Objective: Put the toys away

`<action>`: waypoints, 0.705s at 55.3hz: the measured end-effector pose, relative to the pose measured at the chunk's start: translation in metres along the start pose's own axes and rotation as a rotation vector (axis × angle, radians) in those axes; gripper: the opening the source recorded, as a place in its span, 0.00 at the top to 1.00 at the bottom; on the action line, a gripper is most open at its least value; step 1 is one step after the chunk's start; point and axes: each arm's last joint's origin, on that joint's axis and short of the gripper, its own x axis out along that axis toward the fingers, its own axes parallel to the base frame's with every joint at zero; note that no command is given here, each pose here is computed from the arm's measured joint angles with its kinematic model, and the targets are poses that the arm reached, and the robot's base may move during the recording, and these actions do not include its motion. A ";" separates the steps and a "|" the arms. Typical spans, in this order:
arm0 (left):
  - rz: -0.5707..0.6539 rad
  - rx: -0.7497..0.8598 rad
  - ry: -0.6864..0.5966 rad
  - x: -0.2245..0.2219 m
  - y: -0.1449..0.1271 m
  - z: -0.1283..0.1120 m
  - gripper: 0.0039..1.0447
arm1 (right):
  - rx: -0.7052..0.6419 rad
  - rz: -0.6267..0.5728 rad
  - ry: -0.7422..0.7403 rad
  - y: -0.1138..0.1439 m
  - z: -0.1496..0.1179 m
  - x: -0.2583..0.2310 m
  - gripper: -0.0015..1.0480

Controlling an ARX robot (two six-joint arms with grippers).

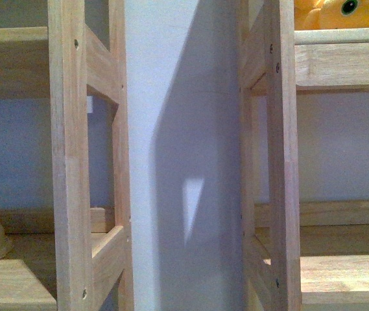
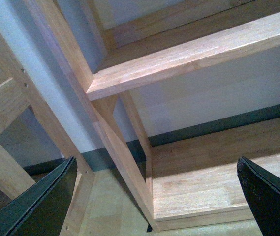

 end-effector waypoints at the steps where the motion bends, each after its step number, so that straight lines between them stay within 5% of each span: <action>1: 0.000 0.000 0.000 0.000 0.000 0.000 0.06 | -0.021 0.000 -0.003 0.001 0.000 0.000 0.14; 10: 0.000 0.000 0.000 0.000 0.000 0.000 0.06 | -0.208 0.036 -0.007 0.005 -0.001 -0.001 0.41; 31: 0.000 0.000 0.000 0.000 0.000 0.000 0.06 | -0.254 0.036 -0.008 0.005 -0.001 -0.001 0.97; 39: 0.000 0.000 0.000 0.000 0.000 0.000 0.06 | -0.258 0.036 -0.008 0.005 -0.001 -0.001 0.97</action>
